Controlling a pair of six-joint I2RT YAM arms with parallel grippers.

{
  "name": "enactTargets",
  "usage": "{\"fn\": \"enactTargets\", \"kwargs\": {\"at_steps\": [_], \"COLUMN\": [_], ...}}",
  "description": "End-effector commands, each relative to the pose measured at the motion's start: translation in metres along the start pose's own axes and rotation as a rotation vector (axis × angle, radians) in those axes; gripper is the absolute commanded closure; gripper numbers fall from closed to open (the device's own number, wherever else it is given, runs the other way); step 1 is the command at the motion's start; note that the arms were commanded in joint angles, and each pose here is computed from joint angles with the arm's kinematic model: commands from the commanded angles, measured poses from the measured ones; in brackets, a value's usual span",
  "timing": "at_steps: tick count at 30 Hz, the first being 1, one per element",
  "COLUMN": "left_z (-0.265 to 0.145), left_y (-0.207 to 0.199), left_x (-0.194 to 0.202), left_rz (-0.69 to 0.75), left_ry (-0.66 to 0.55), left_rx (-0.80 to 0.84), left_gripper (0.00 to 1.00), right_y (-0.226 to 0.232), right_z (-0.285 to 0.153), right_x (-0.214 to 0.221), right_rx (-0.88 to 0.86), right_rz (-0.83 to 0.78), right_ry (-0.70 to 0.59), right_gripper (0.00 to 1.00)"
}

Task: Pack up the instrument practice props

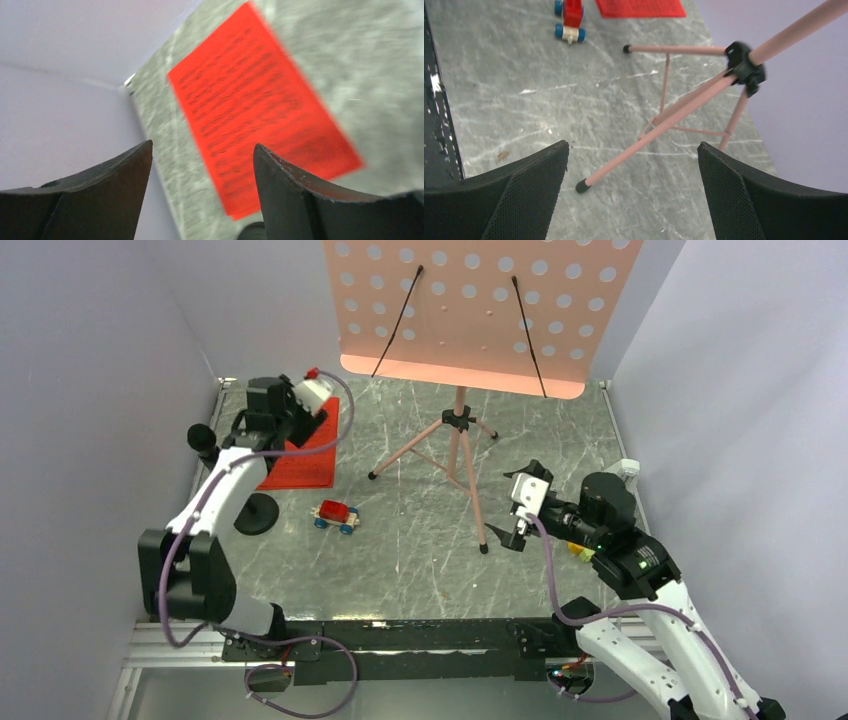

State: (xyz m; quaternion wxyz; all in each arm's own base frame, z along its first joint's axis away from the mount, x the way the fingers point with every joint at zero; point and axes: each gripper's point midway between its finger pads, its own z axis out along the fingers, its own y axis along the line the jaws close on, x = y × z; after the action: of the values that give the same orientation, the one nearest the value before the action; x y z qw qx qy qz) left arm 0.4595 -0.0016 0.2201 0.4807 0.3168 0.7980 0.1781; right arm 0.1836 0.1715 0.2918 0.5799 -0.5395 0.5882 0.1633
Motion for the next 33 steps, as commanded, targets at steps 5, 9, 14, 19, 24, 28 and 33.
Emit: {"fn": "enactTargets", "kwargs": {"at_steps": [5,9,14,19,24,28,33], "left_z": [-0.074,-0.085,-0.063,-0.046,-0.043,-0.048,-0.052], "left_y": [-0.175,-0.207,-0.215,-0.206,-0.198,-0.194,-0.196], "left_x": [-0.065,-0.090,-0.103,-0.120,-0.132,-0.138,-0.130], "left_rz": [-0.084,-0.198,-0.315,-0.260,-0.242,-0.227,-0.202], "left_ry": [-0.291,-0.350,-0.346,-0.371,-0.392,-0.411,-0.404], "left_rx": [0.569,0.671,0.679,0.636,0.618,0.612,0.615], "left_gripper": [0.22,0.23,0.23,0.23,0.23,0.23,0.23], "right_y": [-0.012,-0.019,-0.014,-0.006,0.032,0.066,0.069], "right_z": [0.042,0.066,0.095,0.114,0.125,0.129,0.129], "right_x": [0.043,0.071,0.099,0.112,0.106,0.093,0.094], "right_rx": [0.035,0.061,0.020,-0.036,-0.169,-0.273,-0.271], "right_rz": [0.072,0.186,0.205,0.208,0.178,0.193,0.224], "right_ry": [0.058,0.067,0.085,0.103,0.075,0.049,0.083], "right_gripper": [0.04,0.11,0.15,0.22,0.33,0.37,0.35]}}
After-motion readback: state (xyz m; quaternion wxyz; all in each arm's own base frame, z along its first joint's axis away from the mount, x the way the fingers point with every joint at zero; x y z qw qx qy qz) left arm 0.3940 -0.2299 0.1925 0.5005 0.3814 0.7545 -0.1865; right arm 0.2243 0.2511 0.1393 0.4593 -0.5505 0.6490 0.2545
